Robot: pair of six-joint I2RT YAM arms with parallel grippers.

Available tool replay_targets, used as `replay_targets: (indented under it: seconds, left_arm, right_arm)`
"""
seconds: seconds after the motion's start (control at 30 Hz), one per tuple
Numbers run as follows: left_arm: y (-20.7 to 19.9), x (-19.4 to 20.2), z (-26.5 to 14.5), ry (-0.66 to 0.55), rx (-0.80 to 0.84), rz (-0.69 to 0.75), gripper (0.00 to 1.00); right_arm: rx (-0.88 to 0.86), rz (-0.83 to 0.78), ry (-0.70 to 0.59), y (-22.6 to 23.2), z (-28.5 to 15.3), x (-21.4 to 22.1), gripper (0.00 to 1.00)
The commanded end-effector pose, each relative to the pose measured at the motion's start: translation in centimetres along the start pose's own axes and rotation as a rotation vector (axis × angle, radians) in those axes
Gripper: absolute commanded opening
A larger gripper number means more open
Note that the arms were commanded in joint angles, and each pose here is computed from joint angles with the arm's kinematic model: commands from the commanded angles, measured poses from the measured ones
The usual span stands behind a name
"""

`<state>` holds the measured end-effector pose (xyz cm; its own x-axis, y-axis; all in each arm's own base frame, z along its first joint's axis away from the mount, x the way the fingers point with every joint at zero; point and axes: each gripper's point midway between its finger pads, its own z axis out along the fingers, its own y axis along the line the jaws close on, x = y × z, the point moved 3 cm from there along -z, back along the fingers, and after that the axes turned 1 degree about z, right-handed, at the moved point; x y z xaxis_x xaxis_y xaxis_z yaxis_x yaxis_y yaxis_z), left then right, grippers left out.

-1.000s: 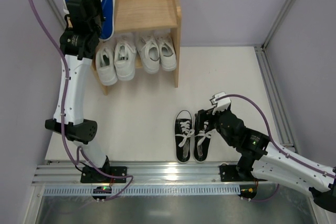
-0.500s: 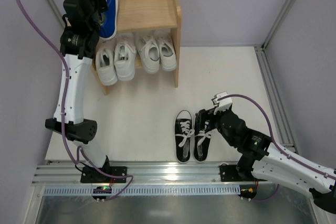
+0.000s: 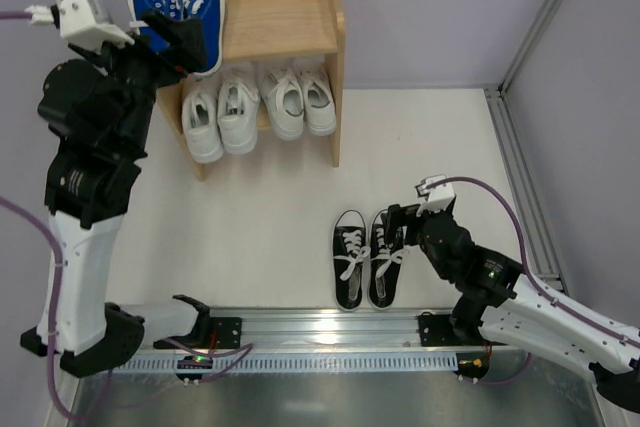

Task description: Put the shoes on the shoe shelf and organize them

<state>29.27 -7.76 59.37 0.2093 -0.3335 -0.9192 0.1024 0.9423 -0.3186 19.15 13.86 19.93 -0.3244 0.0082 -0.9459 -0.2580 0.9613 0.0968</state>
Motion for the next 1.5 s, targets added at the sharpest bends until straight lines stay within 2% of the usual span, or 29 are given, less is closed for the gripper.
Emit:
replay_targets:
  seconds: [0.0, 0.03, 0.13, 0.17, 0.23, 0.27, 0.53, 0.63, 0.8, 0.87, 1.0, 1.13, 1.3, 1.47]
  left_arm:
    - [-1.7, 4.6, -3.0, 0.156, 0.109, -0.145, 1.0]
    - [-2.6, 8.4, -3.8, 0.255, 0.13, -0.156, 1.0]
    - [-5.0, 13.4, -7.2, 0.383, 0.206, -0.17, 1.0]
    - [-4.6, 17.6, -8.0, 0.461, 0.171, -0.14, 1.0]
    - [-6.5, 21.2, -10.4, 0.538, 0.21, -0.117, 1.0]
    - [-6.6, 24.3, -11.3, 0.59, 0.199, -0.094, 1.0]
    - [-8.2, 37.2, -17.6, 0.785, 0.129, -0.029, 1.0]
    - [-8.9, 39.9, -19.6, 0.836, 0.134, -0.031, 1.0]
    - [-10.2, 42.9, -22.7, 0.891, 0.166, -0.011, 1.0]
    - [-9.6, 44.0, -23.5, 0.906, 0.152, -0.007, 1.0]
    - [-8.4, 45.3, -25.0, 0.926, 0.14, -0.028, 1.0]
    - [-6.4, 45.7, -25.8, 0.92, 0.093, 0.013, 1.0]
    - [-4.2, 44.3, -25.8, 0.879, 0.046, 0.029, 0.99]
    - [-1.3, 42.7, -25.6, 0.829, 0.004, 0.034, 1.0]
  right_arm:
    - [0.064, 0.116, -0.035, -1.1, -0.9, -1.2, 1.0]
    - [0.086, 0.162, -0.044, -1.5, -1.1, -1.0, 1.0]
    - [0.15, 0.233, -0.036, -2.8, -1.7, 0.0, 1.0]
    - [0.166, 0.245, -0.032, -3.0, -1.8, 0.1, 1.0]
    - [0.205, 0.25, -0.004, -3.7, -2.2, 0.8, 1.0]
    - [0.226, 0.268, 0.003, -4.0, -2.3, 1.0, 1.0]
    - [0.295, 0.333, 0.124, -4.3, -2.9, 3.4, 1.0]
    - [0.296, 0.336, 0.158, -4.1, -2.9, 4.1, 1.0]
    - [0.258, 0.326, 0.207, -3.2, -2.4, 5.1, 1.0]
    - [0.194, 0.294, 0.261, -2.0, -2.0, 6.0, 1.0]
    - [0.085, 0.312, 0.285, 0.3, -0.9, 6.5, 1.0]
    - [0.087, 0.312, 0.321, 0.7, -0.4, 7.5, 1.0]
    - [0.105, 0.272, 0.454, 1.8, 0.5, 9.9, 1.0]
    - [0.111, 0.27, 0.497, 2.5, 1.2, 10.9, 1.0]
